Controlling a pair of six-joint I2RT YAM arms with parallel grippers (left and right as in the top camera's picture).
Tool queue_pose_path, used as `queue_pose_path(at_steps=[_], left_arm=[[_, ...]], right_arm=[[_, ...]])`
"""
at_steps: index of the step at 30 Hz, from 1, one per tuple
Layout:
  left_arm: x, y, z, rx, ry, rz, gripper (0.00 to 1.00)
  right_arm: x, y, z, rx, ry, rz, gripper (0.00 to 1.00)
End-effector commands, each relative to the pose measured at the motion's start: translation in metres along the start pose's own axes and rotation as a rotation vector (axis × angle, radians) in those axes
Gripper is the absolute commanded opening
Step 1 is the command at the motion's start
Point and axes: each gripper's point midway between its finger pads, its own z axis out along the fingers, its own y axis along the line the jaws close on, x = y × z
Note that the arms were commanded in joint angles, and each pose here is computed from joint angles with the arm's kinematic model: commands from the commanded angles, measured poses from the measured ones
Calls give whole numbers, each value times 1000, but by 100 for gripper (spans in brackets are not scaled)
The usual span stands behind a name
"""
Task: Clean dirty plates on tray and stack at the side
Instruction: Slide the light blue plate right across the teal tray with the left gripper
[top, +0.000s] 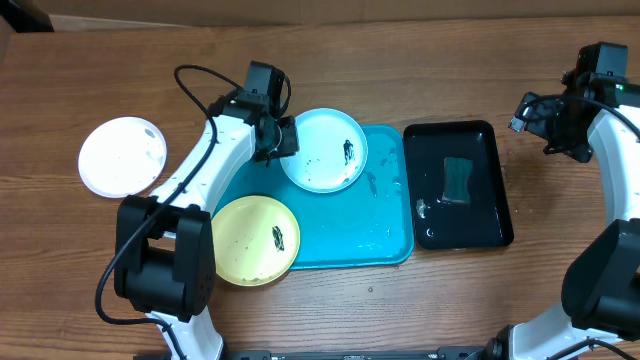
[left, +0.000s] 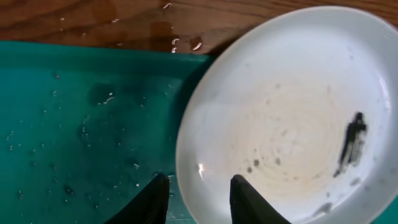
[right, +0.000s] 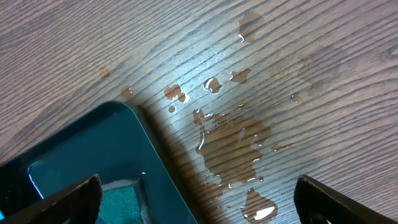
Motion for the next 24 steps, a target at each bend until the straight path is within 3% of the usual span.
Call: queue_pose_path(at_steps=[1,4,7,20,24], left_arm=[[9,22,14,-96,0,-28,34],[13,22,19,-86,5,-38,33],[14,21,20,-85,5,-38,21],[24,23,46,-98,55,-34,23],[21,22,47,-93,46,-34,18]], right_arm=[[-3,-1,-4,-1,-16,6,100],[-3,-1,-4,-1,-16,6,100],[-3,-1,-4,-1,-16,6,100],[-3,-1,-4,-1,-16,6,100],[-3,-1,-4,-1,-16,6,100]])
